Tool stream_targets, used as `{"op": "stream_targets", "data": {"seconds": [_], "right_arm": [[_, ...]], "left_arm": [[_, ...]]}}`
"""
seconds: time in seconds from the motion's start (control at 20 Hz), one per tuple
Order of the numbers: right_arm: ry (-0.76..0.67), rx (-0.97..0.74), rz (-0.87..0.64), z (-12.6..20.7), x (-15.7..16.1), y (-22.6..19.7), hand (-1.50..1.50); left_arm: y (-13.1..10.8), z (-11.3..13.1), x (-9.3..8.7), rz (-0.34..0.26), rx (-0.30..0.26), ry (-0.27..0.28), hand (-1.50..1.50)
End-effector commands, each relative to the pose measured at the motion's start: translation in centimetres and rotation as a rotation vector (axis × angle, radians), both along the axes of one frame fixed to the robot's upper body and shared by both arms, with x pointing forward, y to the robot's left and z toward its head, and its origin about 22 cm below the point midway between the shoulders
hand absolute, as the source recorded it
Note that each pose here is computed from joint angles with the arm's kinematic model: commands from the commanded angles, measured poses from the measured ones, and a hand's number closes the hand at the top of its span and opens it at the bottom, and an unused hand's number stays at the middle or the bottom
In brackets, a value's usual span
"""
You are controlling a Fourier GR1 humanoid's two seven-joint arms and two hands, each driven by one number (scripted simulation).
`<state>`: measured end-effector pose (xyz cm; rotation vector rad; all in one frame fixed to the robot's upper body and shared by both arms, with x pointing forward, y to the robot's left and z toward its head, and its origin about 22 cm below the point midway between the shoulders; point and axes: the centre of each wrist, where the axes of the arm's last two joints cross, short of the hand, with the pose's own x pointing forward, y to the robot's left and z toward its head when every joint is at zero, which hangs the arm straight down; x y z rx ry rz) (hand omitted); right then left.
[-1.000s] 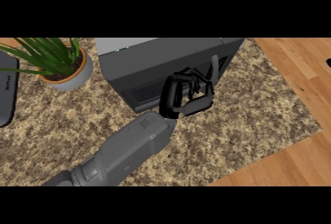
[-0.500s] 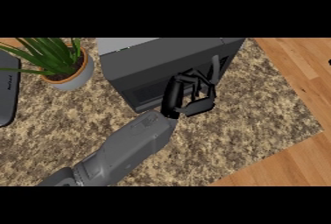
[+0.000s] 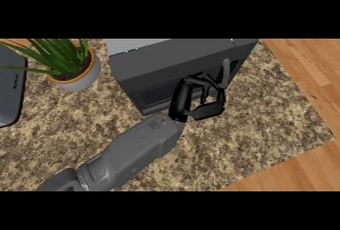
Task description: Pick up the milk, place it into the microwave and close the microwave
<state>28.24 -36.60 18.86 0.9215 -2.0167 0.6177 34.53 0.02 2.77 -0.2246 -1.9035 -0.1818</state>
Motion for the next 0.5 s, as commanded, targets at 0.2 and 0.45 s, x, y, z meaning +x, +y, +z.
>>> {"op": "stream_targets", "data": {"seconds": [0.2, 0.45], "right_arm": [[0.018, 0.003, -0.008, 0.0, -1.2, -1.0, -1.5], [0.023, -0.021, -0.025, 0.6, -1.7, -1.3, -1.5]], "left_arm": [[3.9, -3.4, 1.5, 0.252, 0.022, 0.201, -1.5], [3.5, -3.6, 1.0, 0.222, 0.012, 0.204, -1.5]]}}
